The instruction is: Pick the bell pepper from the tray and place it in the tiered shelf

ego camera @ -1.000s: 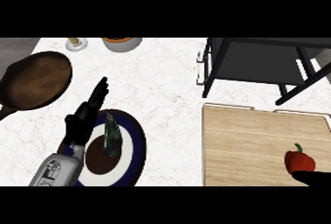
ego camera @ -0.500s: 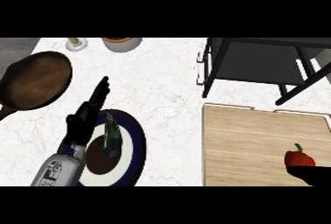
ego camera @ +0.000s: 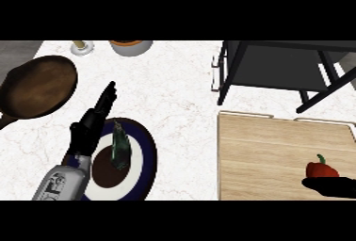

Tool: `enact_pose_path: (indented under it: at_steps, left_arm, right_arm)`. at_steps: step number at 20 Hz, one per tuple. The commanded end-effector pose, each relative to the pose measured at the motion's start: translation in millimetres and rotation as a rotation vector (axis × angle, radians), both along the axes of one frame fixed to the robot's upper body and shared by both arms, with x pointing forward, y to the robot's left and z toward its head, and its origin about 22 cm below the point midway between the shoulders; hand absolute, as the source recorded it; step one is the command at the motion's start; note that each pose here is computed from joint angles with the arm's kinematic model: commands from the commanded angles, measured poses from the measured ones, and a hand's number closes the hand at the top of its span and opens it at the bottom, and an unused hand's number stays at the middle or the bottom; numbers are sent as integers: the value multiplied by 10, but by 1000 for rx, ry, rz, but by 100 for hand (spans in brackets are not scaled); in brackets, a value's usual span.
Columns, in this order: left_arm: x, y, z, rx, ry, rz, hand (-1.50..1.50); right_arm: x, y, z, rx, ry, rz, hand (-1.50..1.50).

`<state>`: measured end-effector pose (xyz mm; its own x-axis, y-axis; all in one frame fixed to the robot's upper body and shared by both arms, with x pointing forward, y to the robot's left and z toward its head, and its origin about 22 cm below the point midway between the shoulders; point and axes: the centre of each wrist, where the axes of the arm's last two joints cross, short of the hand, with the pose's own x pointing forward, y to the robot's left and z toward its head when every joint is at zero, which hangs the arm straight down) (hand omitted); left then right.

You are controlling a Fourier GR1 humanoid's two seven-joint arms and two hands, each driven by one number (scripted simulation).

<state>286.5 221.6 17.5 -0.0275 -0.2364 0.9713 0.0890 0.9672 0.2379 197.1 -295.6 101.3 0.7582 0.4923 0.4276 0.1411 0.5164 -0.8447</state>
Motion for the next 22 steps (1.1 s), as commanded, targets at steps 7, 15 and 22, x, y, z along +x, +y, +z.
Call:
enact_pose_path:
  at_steps: [7, 15, 22]
  left_arm:
    - [-130, -11, 129, -9, 4, 2, 0]
    - [-196, -150, -137, -9, -7, -3, 0]
    - [-52, -37, -134, -12, 7, 14, 0]
  right_arm:
    - [62, 13, -283, -2, 90, -81, -150]
    - [171, -71, -339, 12, 94, -89, -150]
    - [43, -151, -677, 23, 115, -69, -150]
